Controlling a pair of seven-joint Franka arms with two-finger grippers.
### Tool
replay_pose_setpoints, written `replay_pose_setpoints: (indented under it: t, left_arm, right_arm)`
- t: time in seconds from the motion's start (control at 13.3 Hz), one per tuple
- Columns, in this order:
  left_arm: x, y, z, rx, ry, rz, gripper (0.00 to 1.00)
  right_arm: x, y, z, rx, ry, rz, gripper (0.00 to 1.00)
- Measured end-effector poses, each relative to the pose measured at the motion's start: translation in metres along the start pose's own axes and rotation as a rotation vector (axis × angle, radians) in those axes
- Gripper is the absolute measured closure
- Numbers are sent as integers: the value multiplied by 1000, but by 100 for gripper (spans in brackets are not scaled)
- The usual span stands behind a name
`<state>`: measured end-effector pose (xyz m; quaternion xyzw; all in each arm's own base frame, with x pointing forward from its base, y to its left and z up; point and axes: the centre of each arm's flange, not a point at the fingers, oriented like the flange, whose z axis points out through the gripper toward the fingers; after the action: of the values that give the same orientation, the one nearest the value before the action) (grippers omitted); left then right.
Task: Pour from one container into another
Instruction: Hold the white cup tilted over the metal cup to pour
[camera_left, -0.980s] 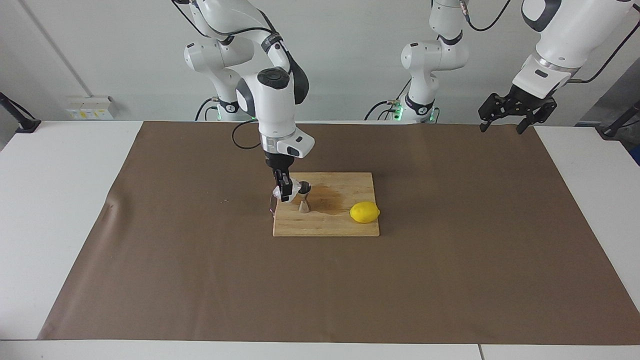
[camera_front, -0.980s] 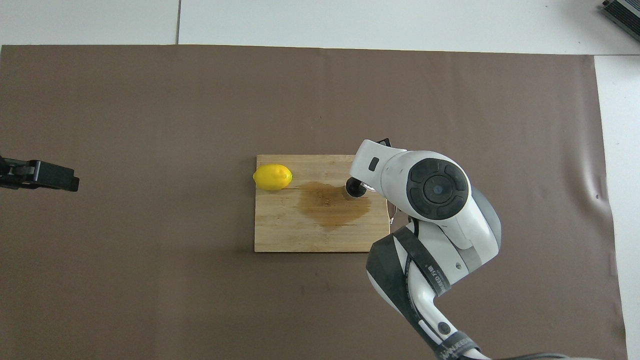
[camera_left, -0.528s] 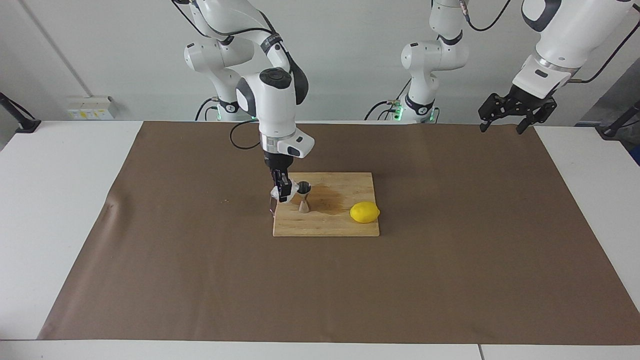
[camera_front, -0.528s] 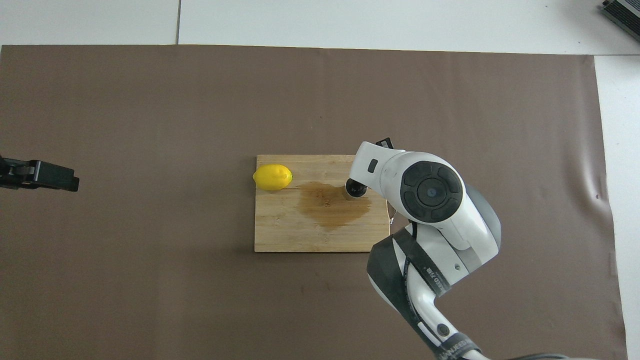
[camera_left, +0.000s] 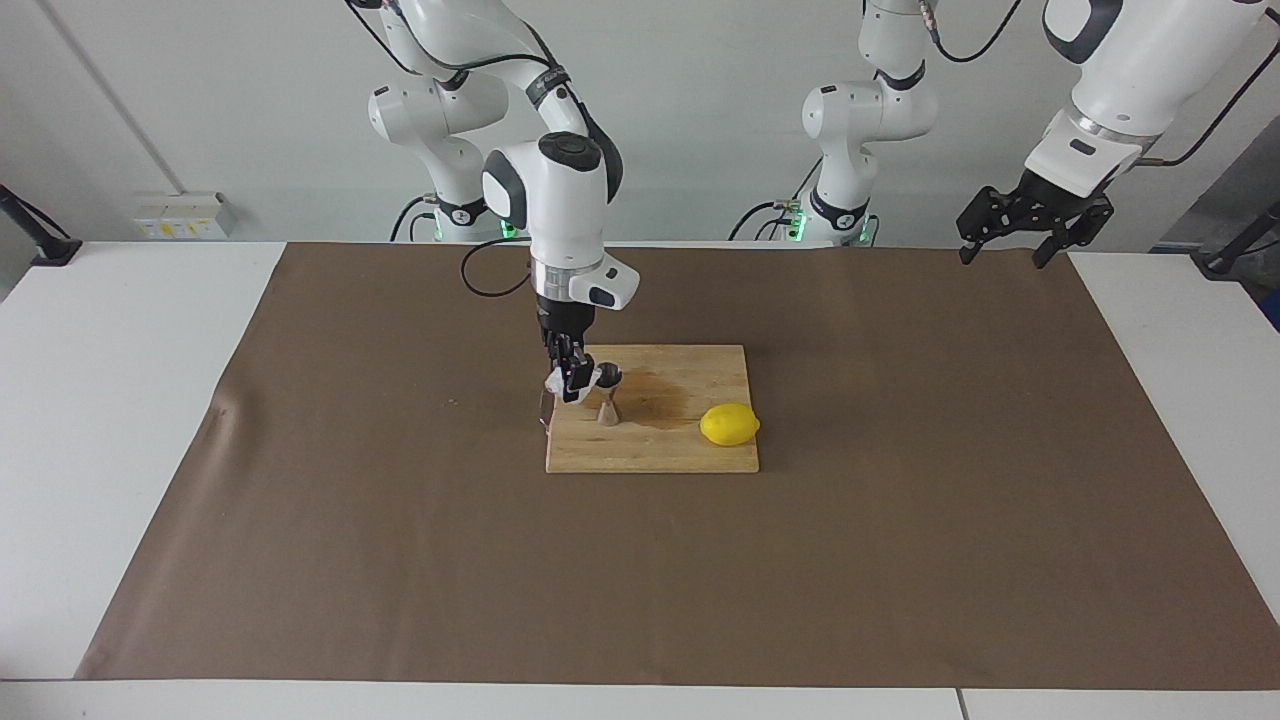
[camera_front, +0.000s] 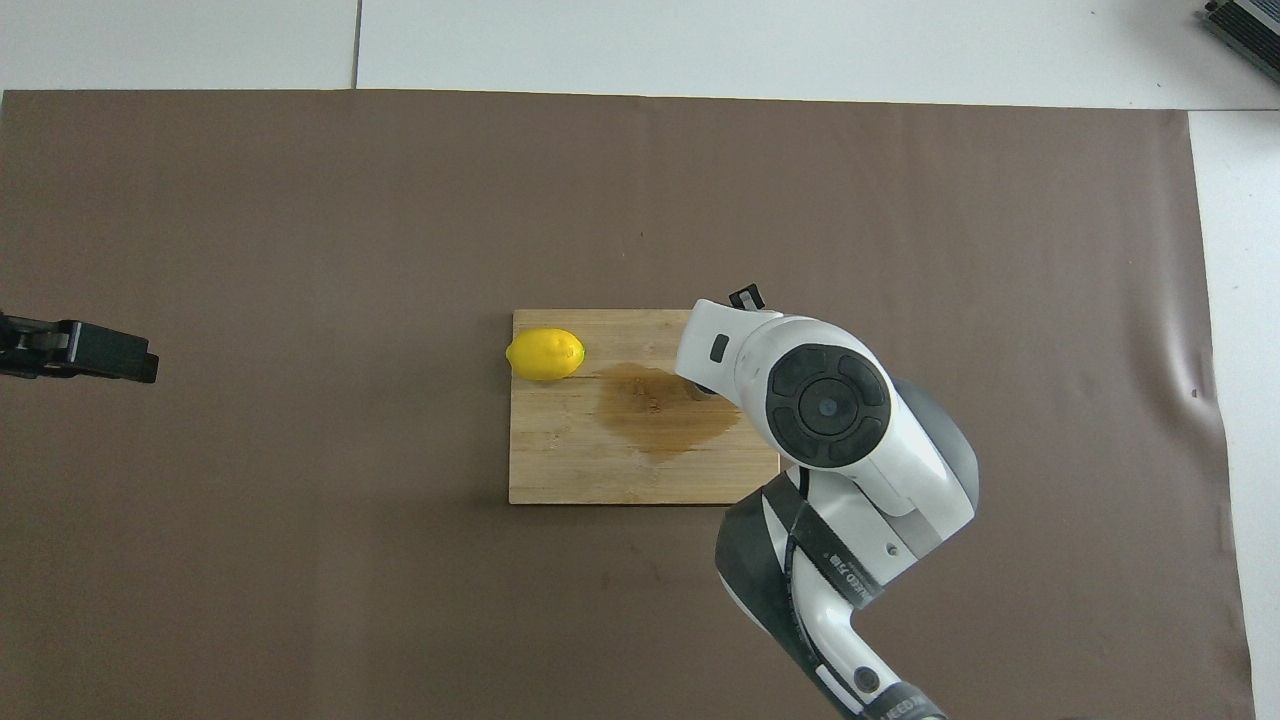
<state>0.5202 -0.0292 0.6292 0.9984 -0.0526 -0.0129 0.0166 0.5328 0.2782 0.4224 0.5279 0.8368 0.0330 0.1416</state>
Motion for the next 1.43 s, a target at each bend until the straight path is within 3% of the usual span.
replay_pose_setpoints:
  t: [0.9,1.43]
  left_arm:
    - [0,0,0,0,0,0,0]
    - [0,0,0,0,0,0,0]
  right_arm:
    - [7,2,-4,-14,-24,-35,52]
    - [0,5,-8,-24,-23,19,52]
